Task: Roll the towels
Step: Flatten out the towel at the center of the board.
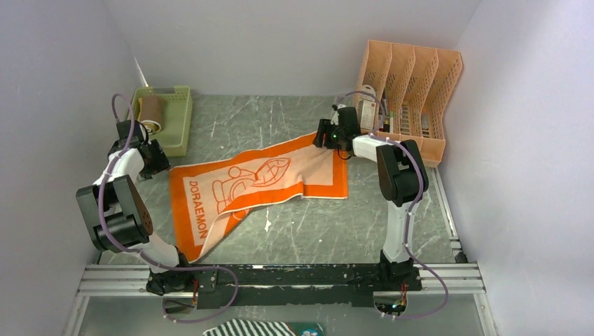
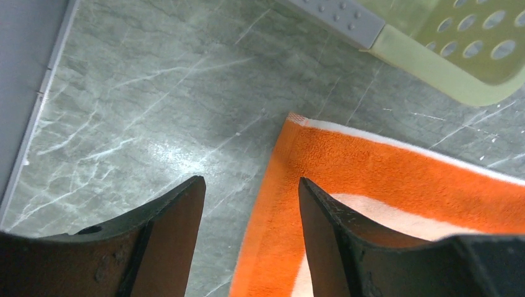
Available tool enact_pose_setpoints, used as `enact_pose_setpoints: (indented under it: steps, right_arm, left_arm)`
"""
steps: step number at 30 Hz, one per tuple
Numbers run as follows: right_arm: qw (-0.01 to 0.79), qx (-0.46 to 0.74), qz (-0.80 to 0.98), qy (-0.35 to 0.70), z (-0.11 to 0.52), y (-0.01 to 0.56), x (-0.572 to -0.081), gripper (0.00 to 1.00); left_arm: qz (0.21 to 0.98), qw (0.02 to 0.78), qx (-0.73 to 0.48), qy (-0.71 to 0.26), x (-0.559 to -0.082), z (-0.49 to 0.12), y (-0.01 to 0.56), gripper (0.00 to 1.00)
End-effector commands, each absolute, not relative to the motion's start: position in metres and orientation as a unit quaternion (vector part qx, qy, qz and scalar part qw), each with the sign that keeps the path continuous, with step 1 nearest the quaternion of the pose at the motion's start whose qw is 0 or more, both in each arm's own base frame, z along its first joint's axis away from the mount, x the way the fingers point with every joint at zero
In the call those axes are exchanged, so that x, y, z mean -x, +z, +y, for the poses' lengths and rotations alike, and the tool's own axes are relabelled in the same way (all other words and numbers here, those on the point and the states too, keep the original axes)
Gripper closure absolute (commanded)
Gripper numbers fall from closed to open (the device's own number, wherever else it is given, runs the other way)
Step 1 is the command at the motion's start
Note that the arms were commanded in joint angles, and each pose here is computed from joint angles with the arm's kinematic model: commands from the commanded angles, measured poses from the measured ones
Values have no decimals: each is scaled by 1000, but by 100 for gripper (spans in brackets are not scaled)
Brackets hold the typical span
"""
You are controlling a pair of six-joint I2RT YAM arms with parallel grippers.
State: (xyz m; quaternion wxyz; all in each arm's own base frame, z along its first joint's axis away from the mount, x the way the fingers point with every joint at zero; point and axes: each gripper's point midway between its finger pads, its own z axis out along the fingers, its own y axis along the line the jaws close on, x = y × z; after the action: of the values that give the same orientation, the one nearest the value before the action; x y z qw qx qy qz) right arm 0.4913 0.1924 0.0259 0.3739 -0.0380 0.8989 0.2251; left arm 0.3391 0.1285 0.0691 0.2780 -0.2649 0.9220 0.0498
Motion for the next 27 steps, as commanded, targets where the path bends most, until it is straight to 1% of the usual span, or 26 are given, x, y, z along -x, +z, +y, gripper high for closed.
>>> enact_pose_setpoints:
  steps: [1, 6, 10, 18, 27]
  right_arm:
    - [337, -26, 938, 82, 119, -1, -482, 39]
    - [341, -25, 934, 106, 127, 6, -484, 39]
    - [340, -22, 932, 124, 133, 6, -481, 39]
    - [349, -12, 923, 159, 145, 18, -482, 40]
    - [347, -5, 921, 174, 151, 20, -480, 40]
  left_arm:
    - [933, 256, 252, 10, -338, 115, 50, 33]
    - [946, 225, 229, -44, -341, 91, 28, 41]
    - [953, 205, 221, -35, -339, 86, 15, 42]
    - [946, 232, 225, -39, -363, 91, 14, 43]
    - [944, 238, 226, -45, -382, 94, 14, 46]
